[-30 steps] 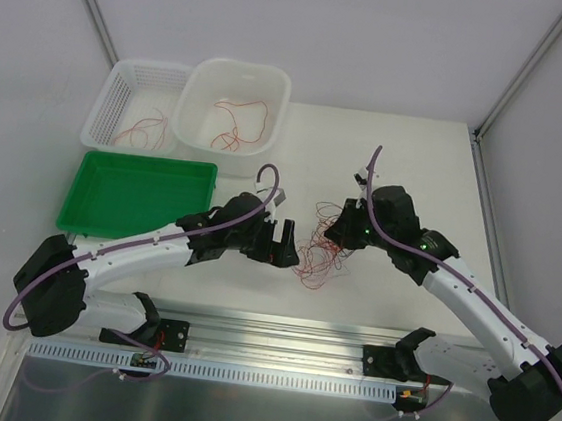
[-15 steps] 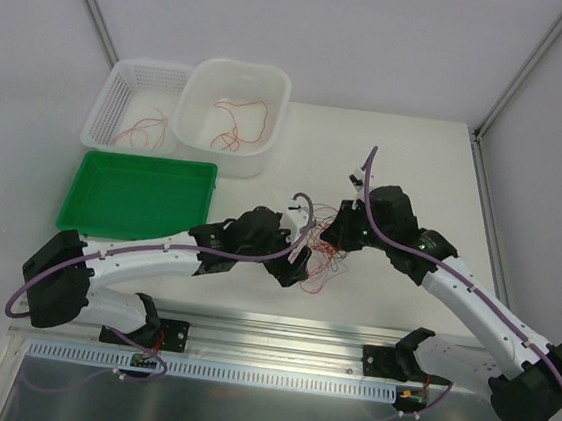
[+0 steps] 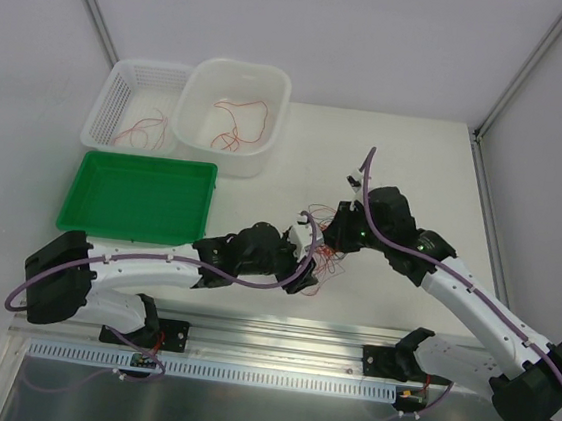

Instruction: Untangle the cables

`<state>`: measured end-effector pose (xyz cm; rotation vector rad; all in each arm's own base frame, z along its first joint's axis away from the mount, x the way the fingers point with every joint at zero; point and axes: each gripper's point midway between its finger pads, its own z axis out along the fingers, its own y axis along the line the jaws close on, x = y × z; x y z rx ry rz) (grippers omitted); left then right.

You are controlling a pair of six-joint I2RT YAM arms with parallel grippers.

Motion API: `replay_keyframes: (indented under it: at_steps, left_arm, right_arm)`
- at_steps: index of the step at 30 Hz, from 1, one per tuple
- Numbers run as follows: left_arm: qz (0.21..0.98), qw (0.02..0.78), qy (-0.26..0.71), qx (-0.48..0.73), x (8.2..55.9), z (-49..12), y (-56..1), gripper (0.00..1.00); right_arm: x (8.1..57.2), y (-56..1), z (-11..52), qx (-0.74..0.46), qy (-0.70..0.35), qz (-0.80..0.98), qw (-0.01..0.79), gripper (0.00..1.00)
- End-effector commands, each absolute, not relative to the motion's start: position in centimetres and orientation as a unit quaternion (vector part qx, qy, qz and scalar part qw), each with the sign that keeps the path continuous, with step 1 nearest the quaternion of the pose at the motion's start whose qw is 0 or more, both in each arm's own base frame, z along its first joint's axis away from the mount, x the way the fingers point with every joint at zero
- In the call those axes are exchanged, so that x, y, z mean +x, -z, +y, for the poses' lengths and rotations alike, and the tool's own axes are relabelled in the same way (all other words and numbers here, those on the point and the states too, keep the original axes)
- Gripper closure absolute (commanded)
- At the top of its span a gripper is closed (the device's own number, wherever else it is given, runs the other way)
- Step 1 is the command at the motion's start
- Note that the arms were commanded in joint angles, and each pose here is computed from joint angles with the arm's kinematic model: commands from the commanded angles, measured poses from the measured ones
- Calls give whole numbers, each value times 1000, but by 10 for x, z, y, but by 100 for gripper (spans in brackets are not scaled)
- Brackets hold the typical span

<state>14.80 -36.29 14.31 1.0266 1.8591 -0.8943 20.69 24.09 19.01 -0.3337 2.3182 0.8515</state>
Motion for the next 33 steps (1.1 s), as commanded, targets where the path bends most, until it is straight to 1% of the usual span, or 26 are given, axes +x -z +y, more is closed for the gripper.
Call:
replay_keyframes:
  at_steps: [1,7,14,18,20,22,23,24,25,26,30,31,33]
  left_arm:
    - [715,442,355,410,158,-377,-156,45]
    - [723,460,308,413,178,-379,-145,44]
    - [736,448,295,414,183,-385,-127,44]
    - [745,455,276,403,191,-382,-118,45]
    - [747,457,270,400,193,-382,-115,50]
    - [748,456,270,400,193,-382,-115,57]
    - [746,454,276,401,191,-383,-116,73]
    - [746,455,277,400,190,-382,-117,85]
    - [747,453,281,397,189,-381,-119,94]
    - [744,458,287,392,188,-379,-128,100]
    - [753,455,287,378,181,-361,-145,100]
    - [750,464,296,368,179,-357,-159,100]
    - [756,465,294,356,178,-348,-166,100]
  right_arm:
    - [209,-214,251,-129,-350,864,339,98]
    - [206,-218,253,-132,-352,861,341,98]
    - [205,-223,253,-133,-357,858,346,98]
    - [202,-227,255,-137,-362,855,347,98]
    - [201,-228,255,-137,-362,855,346,99]
    - [201,-227,253,-137,-358,855,349,98]
    - [202,-225,250,-135,-350,857,352,99]
    - [204,-223,248,-137,-343,859,354,98]
    - [204,-219,246,-137,-334,863,352,98]
    - [208,-216,241,-131,-317,868,358,98]
    - [221,-194,214,-105,-236,892,371,89]
    - [222,-187,207,-99,-217,899,367,77]
    - [223,-184,202,-98,-202,901,371,61]
